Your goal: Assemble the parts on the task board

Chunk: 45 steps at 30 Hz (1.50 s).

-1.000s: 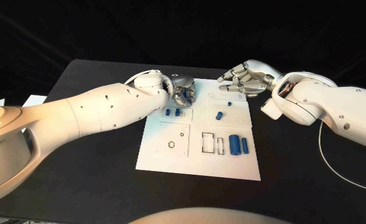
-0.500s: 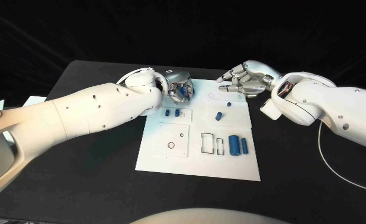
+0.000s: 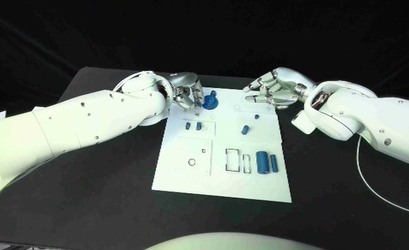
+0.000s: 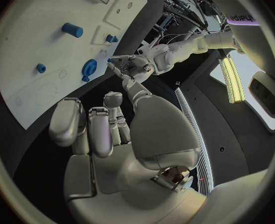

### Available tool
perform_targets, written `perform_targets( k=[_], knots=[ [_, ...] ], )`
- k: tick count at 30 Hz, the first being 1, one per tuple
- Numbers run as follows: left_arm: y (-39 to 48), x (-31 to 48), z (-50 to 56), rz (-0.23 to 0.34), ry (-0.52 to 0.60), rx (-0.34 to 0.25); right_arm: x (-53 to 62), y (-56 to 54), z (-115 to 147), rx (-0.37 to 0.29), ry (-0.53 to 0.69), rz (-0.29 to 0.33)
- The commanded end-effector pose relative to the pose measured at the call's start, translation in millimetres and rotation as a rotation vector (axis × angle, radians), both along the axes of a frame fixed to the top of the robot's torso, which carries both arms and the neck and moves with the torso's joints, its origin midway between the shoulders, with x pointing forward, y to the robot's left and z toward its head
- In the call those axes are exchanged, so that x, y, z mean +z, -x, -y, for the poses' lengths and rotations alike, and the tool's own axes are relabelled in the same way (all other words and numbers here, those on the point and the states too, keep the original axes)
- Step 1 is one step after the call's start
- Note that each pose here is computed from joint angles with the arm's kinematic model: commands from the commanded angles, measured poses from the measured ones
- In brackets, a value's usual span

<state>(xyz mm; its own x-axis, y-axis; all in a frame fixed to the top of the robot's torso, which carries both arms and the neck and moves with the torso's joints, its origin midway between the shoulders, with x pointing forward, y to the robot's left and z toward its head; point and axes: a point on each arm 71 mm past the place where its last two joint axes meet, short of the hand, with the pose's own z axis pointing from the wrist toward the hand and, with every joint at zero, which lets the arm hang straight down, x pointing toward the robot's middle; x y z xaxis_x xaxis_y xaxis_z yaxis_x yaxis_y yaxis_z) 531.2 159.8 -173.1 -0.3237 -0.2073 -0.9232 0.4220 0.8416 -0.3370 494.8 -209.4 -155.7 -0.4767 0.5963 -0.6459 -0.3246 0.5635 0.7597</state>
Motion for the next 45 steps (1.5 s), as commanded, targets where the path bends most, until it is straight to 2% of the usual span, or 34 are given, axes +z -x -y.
perform_targets(
  k=[1,14,45],
  knots=[
    [0.1,-3.9,-2.1,-0.049,0.006,0.003,-0.1,0.7,-1,0.013,-0.003,-0.001],
    [0.5,-14.2,-7.4,-0.09,-0.018,0.007,-0.1,0.7,-1,0.014,-0.004,-0.001],
    [1.9,-23.8,-1.8,-0.14,-0.05,-0.008,-0.1,0.8,-2,0.015,-0.004,-0.002]
  ],
)
